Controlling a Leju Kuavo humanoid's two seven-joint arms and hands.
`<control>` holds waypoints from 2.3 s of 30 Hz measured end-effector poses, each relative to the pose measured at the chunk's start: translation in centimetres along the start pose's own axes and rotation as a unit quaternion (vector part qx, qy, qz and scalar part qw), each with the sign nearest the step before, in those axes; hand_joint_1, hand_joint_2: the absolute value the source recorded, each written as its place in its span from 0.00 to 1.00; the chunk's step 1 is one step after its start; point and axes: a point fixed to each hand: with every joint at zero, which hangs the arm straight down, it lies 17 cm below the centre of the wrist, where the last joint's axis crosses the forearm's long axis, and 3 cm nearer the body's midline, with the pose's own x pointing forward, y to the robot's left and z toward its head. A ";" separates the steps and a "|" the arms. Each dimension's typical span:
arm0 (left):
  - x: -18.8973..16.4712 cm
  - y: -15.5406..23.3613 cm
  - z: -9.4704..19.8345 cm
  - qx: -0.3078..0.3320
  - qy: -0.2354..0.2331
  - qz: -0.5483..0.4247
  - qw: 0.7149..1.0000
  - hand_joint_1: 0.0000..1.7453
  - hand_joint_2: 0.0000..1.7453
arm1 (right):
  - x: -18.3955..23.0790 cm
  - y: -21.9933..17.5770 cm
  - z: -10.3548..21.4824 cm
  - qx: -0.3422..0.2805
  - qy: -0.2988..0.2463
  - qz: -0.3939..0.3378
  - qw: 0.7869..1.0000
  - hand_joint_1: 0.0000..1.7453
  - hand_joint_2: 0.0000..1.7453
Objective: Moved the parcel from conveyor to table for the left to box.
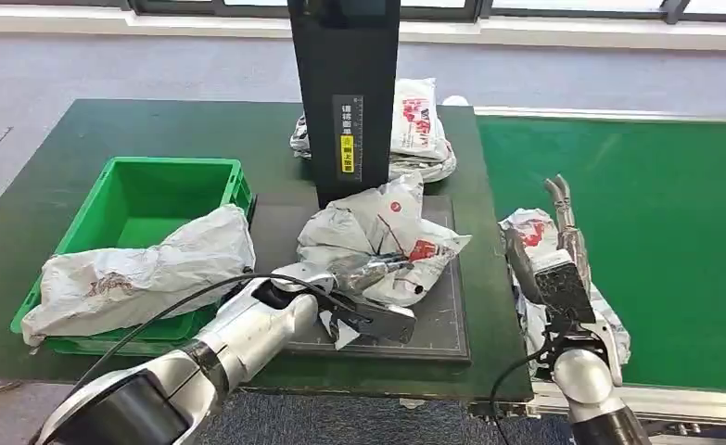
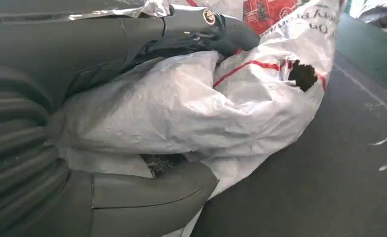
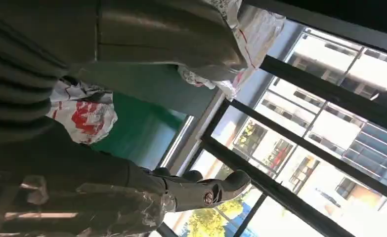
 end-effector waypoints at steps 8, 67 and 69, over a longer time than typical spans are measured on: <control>-2.6 -0.8 0.2 -0.035 0.059 -0.038 0.997 0.00 1.00 | -0.5 1.0 -0.3 0.025 0.003 -0.019 1.000 0.00 0.00; -10.0 37.8 34.7 0.655 0.294 -0.292 0.632 1.00 1.00 | -6.6 -1.6 9.2 0.060 0.110 0.046 0.991 0.00 1.00; -10.5 38.6 37.9 0.677 0.309 -0.280 0.606 1.00 1.00 | -6.5 -1.9 9.7 0.063 0.115 0.053 0.990 0.00 1.00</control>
